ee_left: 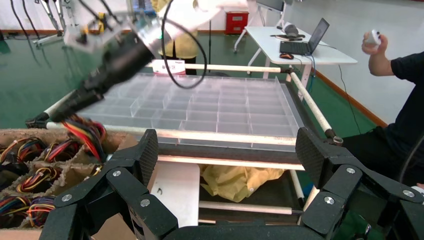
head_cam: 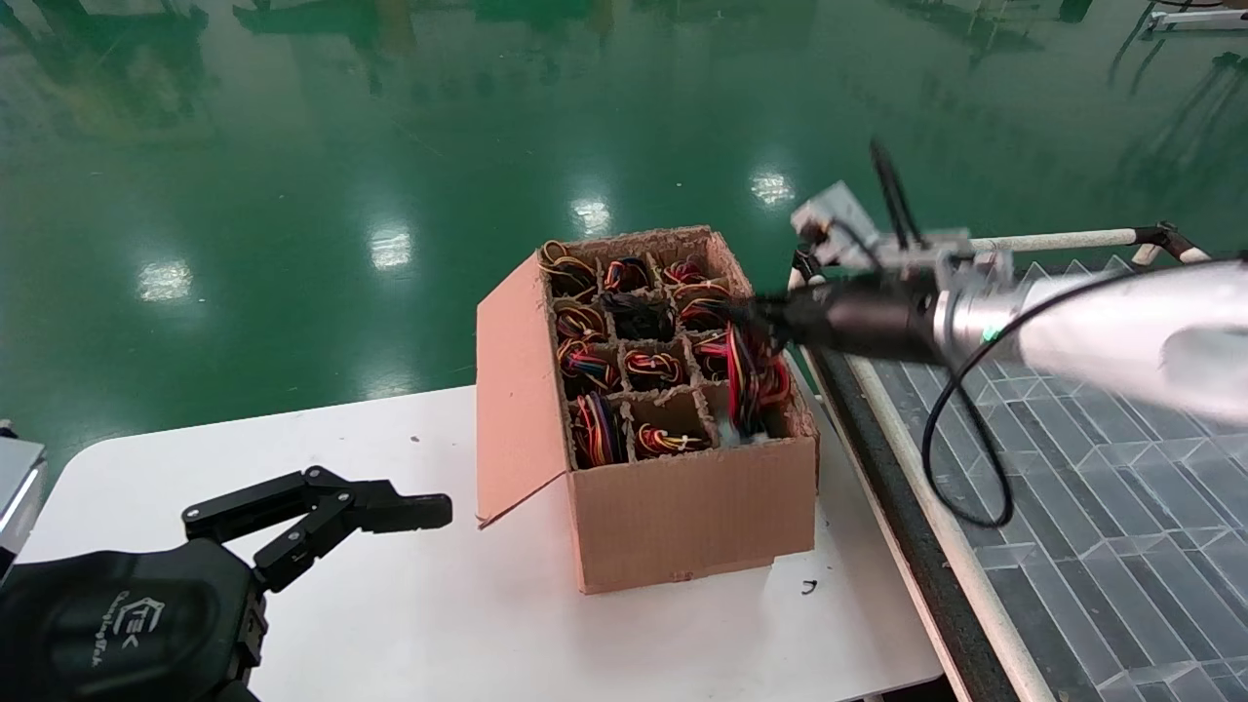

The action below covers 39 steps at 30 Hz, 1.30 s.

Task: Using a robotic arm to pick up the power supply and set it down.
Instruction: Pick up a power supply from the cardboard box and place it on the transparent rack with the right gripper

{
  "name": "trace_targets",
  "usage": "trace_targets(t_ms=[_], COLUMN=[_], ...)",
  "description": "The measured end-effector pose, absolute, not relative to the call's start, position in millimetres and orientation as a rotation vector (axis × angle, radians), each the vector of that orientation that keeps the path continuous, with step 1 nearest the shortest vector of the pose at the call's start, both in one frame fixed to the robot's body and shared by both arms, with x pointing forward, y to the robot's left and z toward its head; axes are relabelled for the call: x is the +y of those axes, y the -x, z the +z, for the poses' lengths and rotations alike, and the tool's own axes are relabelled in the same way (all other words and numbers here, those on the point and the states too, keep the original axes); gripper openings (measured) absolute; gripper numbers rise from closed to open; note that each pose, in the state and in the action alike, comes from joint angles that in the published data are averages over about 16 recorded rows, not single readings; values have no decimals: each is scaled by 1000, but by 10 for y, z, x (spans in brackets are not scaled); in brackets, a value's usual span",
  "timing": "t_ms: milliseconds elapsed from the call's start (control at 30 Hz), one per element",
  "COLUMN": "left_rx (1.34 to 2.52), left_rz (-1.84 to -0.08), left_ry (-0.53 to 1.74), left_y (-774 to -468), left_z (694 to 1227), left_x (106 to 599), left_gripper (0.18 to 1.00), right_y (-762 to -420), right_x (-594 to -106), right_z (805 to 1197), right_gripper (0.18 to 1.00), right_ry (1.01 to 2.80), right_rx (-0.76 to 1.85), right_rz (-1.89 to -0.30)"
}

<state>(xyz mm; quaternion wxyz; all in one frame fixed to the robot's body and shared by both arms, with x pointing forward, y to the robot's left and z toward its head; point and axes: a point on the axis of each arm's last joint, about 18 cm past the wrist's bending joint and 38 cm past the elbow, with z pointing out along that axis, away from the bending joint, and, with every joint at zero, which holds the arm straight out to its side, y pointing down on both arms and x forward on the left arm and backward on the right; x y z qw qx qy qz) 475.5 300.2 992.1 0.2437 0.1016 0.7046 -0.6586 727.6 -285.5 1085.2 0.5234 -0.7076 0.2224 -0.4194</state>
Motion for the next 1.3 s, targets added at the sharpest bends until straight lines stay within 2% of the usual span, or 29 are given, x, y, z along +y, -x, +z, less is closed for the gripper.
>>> trace_targets(t_ms=[567, 1067, 1300], left_rx=[1925, 1925, 1925], left_rz=[-1799, -1799, -1799], left_ry=[-278, -278, -278], left_y=[-4755, -4755, -4755], left_z=[9921, 9921, 9921], left_x=[3002, 3002, 3002], left_gripper=[1000, 1000, 1000], right_y=[-6716, -6504, -6441], right_x=[-2825, -3036, -3276], right_z=[11855, 12653, 12901], right_gripper=[234, 233, 233], right_ry=[1642, 1518, 1456], right_rx=[343, 344, 399], right_rz=[-1015, -1268, -1395])
